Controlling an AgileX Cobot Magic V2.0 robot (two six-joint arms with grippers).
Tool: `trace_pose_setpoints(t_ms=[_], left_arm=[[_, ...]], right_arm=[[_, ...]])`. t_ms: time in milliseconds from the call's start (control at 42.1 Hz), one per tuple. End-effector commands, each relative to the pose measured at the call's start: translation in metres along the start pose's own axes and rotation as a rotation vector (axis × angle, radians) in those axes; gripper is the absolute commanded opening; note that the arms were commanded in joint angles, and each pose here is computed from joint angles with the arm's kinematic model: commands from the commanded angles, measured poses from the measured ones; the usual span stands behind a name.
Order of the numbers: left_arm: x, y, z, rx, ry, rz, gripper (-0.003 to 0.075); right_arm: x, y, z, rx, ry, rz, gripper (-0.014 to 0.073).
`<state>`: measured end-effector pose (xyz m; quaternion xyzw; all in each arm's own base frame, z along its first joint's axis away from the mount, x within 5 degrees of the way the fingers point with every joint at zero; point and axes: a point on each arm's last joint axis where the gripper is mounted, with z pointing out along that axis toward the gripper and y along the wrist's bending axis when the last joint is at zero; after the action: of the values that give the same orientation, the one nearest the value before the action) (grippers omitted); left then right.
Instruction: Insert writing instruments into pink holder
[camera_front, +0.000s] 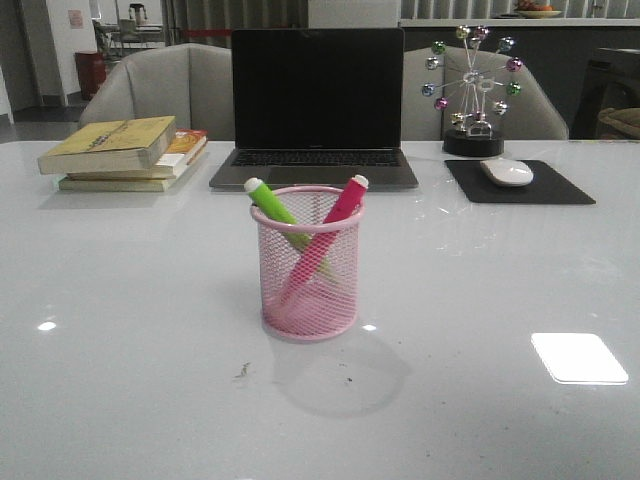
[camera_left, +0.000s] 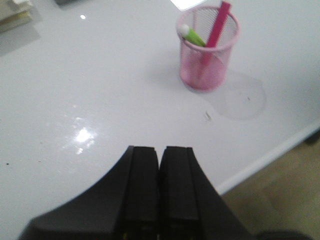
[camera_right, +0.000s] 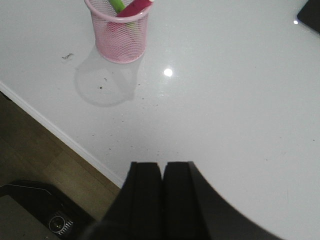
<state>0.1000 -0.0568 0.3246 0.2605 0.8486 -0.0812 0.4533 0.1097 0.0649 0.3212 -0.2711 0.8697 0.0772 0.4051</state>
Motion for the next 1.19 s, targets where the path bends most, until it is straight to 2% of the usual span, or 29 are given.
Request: trace_pose_setpoints(t_ms=[0,262,380,547,737,1165], left_arm=[[-0.008,0.008,-0.014,-0.047,-0.217,-0.091,0.0094],[0.05,0.018,-0.01,-0.268,-0.532,-0.168,0.0094],[0.078,0.017,-0.003,-0.342,-0.631,-0.19,0.0094],[0.109,0.014,0.004,-0.4,-0.673,-0.246,0.0094],[0.125,0.011,0.008,-0.416,-0.705,-0.245,0.0094],[0.131,0.01,0.012,-0.418,-0.702,-0.246,0.0093]], right_arm=[[-0.011,-0.002,-0.007,0.01,-0.091,-0.005,0.0057],[-0.011,-0.002,-0.007,0.01,-0.091,-0.005,0.0057],[-0.011,-0.002,-0.007,0.01,-0.091,-0.005,0.0057],[-0.011,-0.002,-0.007,0.01,-0.091,-0.005,0.0057],[-0.011,-0.002,-0.007,0.01,-0.091,-0.005,0.0057],[-0.011,-0.002,-0.007,0.01,-0.091,-0.005,0.0057]])
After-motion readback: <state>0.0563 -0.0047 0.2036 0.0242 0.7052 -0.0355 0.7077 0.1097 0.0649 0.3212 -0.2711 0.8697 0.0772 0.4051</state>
